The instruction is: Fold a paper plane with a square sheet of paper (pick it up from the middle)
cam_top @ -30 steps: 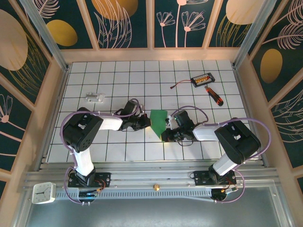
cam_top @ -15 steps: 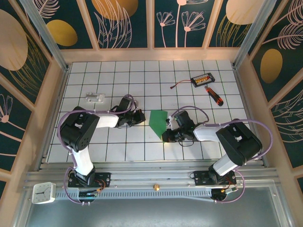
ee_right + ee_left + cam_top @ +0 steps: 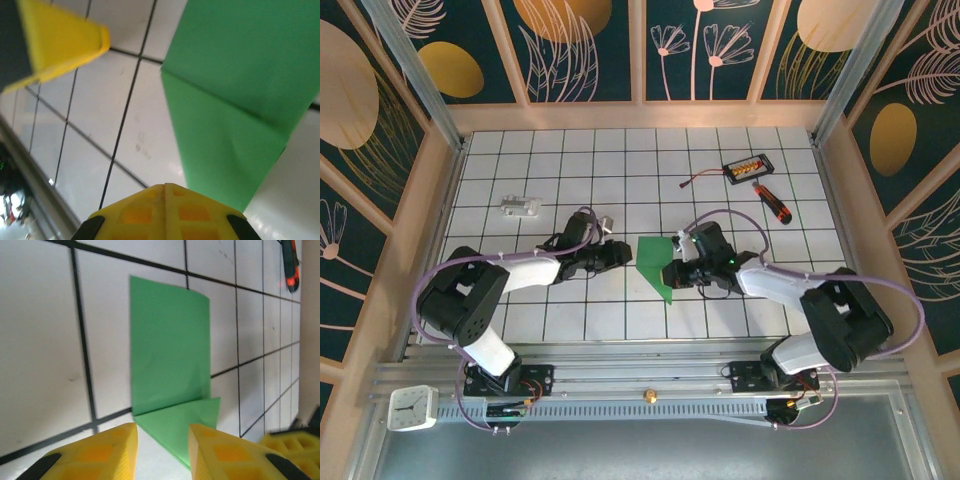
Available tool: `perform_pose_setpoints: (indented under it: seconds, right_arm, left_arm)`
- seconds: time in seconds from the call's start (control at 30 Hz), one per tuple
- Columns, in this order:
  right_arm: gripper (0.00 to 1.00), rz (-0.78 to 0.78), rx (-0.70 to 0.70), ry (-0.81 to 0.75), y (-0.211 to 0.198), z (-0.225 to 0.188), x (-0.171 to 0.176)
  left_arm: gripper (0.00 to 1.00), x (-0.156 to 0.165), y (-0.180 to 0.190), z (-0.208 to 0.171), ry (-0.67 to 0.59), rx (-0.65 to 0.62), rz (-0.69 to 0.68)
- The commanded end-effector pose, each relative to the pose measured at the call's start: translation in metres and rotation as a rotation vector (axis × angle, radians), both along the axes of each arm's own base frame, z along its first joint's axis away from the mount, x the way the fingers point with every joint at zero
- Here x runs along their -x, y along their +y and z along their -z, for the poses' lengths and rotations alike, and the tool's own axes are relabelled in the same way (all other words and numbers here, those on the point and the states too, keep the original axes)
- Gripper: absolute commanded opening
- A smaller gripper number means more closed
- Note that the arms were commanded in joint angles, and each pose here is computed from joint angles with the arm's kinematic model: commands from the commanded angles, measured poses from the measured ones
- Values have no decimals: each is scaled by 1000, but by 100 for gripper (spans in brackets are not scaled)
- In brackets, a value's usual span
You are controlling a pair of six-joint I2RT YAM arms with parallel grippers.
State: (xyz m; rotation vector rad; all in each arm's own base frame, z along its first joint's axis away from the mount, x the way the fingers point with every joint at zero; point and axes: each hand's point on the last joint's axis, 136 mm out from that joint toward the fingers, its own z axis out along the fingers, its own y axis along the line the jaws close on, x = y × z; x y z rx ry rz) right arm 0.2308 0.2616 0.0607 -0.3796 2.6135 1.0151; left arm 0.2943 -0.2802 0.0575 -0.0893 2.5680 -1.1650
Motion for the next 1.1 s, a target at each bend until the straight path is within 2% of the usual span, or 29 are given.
perform_pose_setpoints:
  seconds: [0.0,0.2,0.5,0.73,0.77,1.07]
  right_arm:
    - [1,90,77,16,-8,17,-17]
    - [0,124,100,39,-14,33,-23]
    - [0,126,-22,21,-10,9,-35]
    - [0,180,1,26,-19,20,-61]
    - [0,186,8,28,-21,23,-64]
    - [0,199,48,73,-31,49,-64]
  left_arm:
    - [34,7,-16,1,12,60,62]
    - [37,5,-17,4,14,47,71]
    - [40,9,-12,12,25,26,69]
    - [43,10,-12,12,24,23,73]
    - [44,12,-11,22,45,9,72]
    - [50,15,-15,20,64,37,82]
